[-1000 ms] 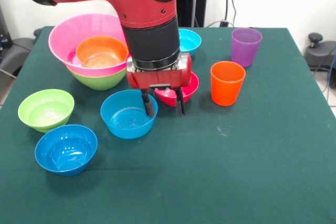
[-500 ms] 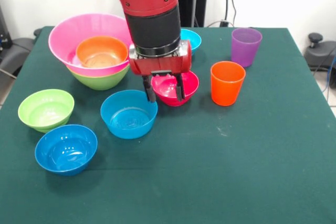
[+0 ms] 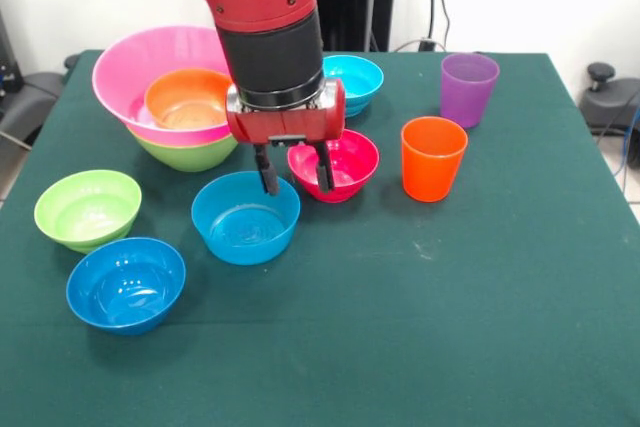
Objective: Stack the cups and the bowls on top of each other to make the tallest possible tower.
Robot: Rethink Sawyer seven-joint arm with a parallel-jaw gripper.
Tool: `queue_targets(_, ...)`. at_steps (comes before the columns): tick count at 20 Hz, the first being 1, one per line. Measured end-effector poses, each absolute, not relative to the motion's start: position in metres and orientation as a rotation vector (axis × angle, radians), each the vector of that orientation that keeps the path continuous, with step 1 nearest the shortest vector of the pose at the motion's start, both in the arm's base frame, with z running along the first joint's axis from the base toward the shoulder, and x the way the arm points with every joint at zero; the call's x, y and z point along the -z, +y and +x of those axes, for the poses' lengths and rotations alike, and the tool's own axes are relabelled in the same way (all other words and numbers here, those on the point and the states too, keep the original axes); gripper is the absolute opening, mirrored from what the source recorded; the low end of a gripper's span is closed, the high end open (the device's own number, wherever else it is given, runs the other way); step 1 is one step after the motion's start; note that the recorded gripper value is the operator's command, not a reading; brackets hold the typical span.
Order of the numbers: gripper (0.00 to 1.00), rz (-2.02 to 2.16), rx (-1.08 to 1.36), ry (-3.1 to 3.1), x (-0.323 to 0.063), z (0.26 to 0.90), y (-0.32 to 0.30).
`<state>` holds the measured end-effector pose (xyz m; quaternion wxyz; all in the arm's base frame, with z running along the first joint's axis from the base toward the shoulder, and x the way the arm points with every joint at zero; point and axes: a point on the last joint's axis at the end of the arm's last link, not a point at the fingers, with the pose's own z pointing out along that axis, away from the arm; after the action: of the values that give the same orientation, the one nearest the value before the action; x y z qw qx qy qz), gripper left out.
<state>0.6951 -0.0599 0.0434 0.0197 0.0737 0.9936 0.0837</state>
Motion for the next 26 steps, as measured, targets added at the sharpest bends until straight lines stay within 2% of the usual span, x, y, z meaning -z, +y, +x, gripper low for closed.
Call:
queue_targets(14,1.00,0.217,-0.286,3.044,0.013,0.687,-0.053)
queue_targets(26,1.00,0.136,-0.206,2.980,0.019,0.696,-0.058)
